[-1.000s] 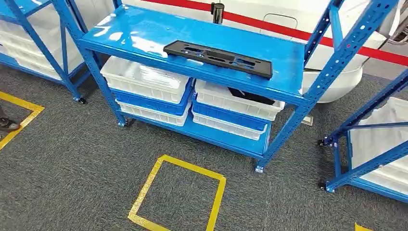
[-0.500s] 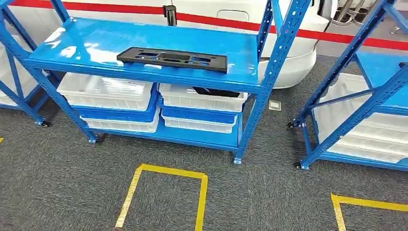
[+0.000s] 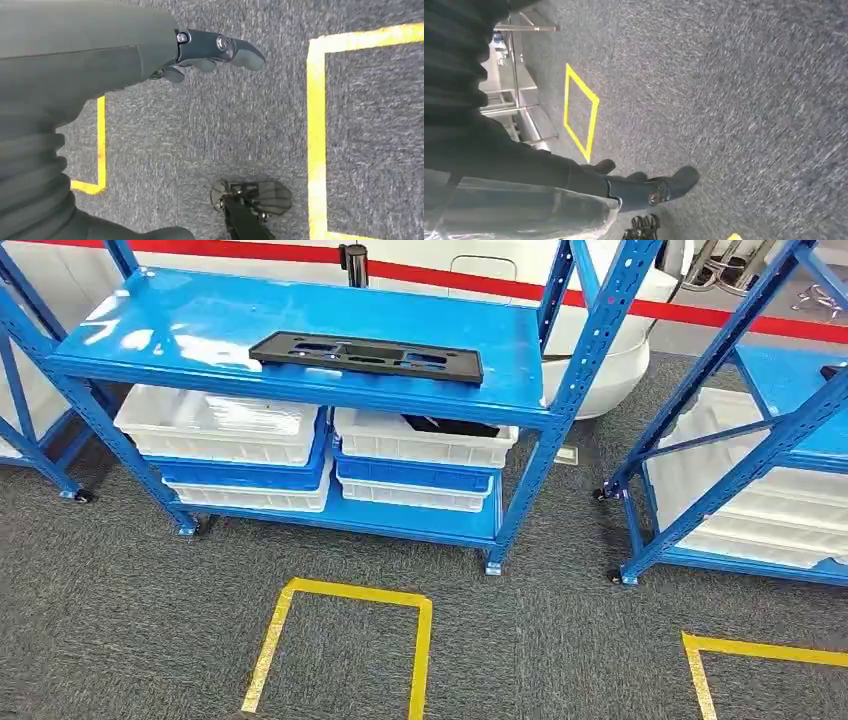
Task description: Take the parts from the cabinet and place them on the table.
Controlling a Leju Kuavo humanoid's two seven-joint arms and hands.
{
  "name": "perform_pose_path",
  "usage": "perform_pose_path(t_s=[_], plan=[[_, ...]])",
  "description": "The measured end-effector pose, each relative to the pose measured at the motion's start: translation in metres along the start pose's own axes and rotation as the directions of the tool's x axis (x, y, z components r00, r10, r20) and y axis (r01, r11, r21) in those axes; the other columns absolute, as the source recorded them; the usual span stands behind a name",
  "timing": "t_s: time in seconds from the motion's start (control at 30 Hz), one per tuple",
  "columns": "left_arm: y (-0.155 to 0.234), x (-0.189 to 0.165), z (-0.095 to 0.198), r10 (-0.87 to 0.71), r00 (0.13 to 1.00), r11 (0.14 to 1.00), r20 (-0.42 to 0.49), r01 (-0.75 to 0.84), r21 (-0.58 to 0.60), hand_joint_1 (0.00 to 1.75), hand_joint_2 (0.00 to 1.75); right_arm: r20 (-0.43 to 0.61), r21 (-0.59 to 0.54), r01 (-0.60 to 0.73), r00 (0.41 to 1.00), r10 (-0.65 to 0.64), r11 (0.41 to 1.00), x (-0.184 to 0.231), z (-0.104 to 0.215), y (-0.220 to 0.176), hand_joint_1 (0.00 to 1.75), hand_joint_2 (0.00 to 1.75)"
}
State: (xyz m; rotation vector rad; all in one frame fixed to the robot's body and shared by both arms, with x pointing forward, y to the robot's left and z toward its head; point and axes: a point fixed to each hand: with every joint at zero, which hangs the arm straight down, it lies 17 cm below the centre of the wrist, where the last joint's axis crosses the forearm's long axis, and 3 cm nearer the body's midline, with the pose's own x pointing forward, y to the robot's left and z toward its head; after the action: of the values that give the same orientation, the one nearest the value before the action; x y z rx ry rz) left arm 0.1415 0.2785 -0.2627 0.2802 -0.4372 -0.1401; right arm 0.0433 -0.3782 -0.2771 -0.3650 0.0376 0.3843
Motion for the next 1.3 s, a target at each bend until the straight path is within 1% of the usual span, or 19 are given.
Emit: perform_pose_path(t_s=[0.37,0.43,0.63,0.93,1.2,1.23,1.27,1.3], plan=[[0.001,0.001,0.0,-0.001,1.0,1.0,0.007,0.001,-0.001,0.0,1.75,0.001,-0.002,0.001,1.0,-0.001,1.0,0.0,0.0,0.001,0.0,1.75],[-0.002,0.002,0.0,0.006,1.0,1.0,0.006,-0.006,-0.017,0.0,1.75,-0.003,-0.001,0.001,1.0,-0.001,1.0,0.0,0.0,0.001,0.0,1.75],[-0.009,-0.003,0.002,0.036,0.999,0.998,-0.024,-0.037,-0.055,0.0,1.75,-0.015,0.0,0.001,1.0,-0.001,1.0,-0.002,0.001,0.002,0.0,1.75],[-0.01,-0.007,0.002,0.036,0.998,0.998,-0.043,-0.039,-0.057,0.0,1.75,-0.03,0.01,-0.001,1.0,0.001,1.0,-0.005,0.001,0.004,0.0,1.75],[-0.007,-0.021,0.004,0.072,0.994,0.995,-0.08,-0.077,-0.067,0.0,1.75,-0.01,0.038,0.071,0.997,-0.071,0.997,-0.005,0.002,0.013,0.0,1.75],[-0.007,-0.023,0.004,0.076,0.994,0.994,-0.084,-0.081,-0.068,0.0,1.75,-0.004,0.044,0.08,0.997,-0.08,0.996,-0.004,0.002,0.015,0.0,0.0],[-0.007,-0.025,0.004,0.079,0.993,0.994,-0.087,-0.085,-0.07,0.0,1.75,0.0,0.049,0.089,0.996,-0.089,0.995,-0.004,0.002,0.016,0.0,0.0],[-0.006,-0.027,0.004,0.082,0.992,0.994,-0.091,-0.089,-0.071,0.0,0.0,0.003,0.055,0.097,0.995,-0.097,0.994,-0.004,0.002,0.017,0.0,0.0]])
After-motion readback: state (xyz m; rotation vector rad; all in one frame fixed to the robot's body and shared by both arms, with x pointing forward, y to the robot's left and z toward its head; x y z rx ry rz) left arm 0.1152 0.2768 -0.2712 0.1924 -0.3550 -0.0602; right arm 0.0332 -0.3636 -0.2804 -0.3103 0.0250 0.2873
